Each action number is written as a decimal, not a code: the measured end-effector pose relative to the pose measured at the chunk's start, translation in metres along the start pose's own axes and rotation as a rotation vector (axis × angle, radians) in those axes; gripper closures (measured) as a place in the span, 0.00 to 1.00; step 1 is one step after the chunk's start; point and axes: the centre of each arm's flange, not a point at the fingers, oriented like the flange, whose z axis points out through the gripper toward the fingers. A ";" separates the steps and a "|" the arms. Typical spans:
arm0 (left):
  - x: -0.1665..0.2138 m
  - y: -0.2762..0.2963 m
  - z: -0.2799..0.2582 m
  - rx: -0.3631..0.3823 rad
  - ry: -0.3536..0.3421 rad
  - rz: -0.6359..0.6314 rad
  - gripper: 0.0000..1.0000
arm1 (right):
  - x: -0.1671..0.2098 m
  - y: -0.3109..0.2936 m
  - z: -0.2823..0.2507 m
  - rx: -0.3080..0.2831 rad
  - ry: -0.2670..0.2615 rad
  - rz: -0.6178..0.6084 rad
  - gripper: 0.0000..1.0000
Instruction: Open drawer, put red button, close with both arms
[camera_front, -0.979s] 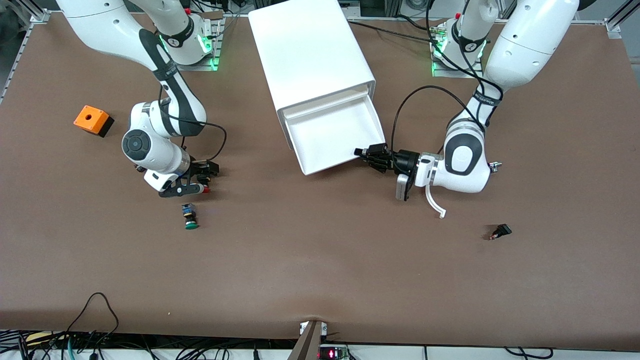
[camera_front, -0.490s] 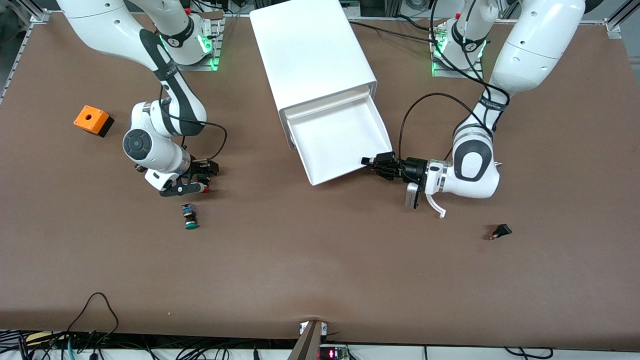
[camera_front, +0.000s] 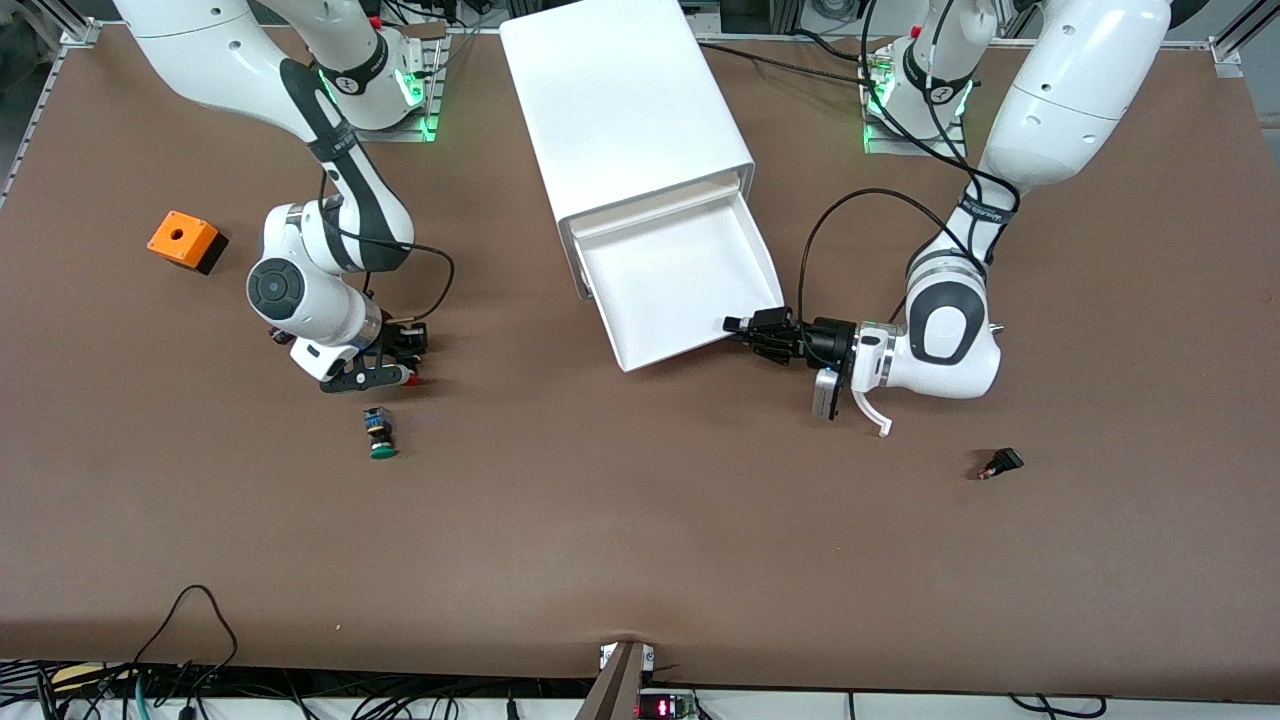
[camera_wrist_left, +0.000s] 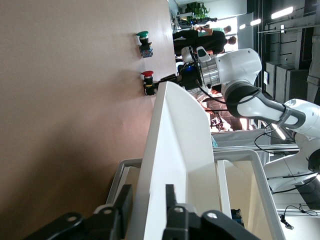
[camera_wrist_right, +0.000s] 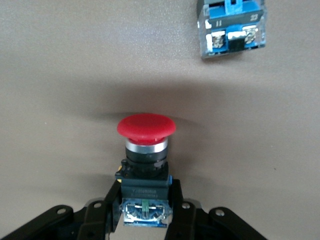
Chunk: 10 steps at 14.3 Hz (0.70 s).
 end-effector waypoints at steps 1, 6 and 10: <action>0.002 0.001 -0.003 0.001 0.005 0.000 0.52 | 0.000 0.000 0.000 0.000 0.000 -0.001 0.59; 0.015 0.015 -0.015 0.052 -0.035 0.014 0.04 | 0.005 -0.001 -0.007 0.000 0.026 -0.035 0.59; 0.040 0.069 -0.050 0.268 -0.165 0.032 0.00 | 0.024 -0.006 -0.059 0.000 0.130 -0.101 0.59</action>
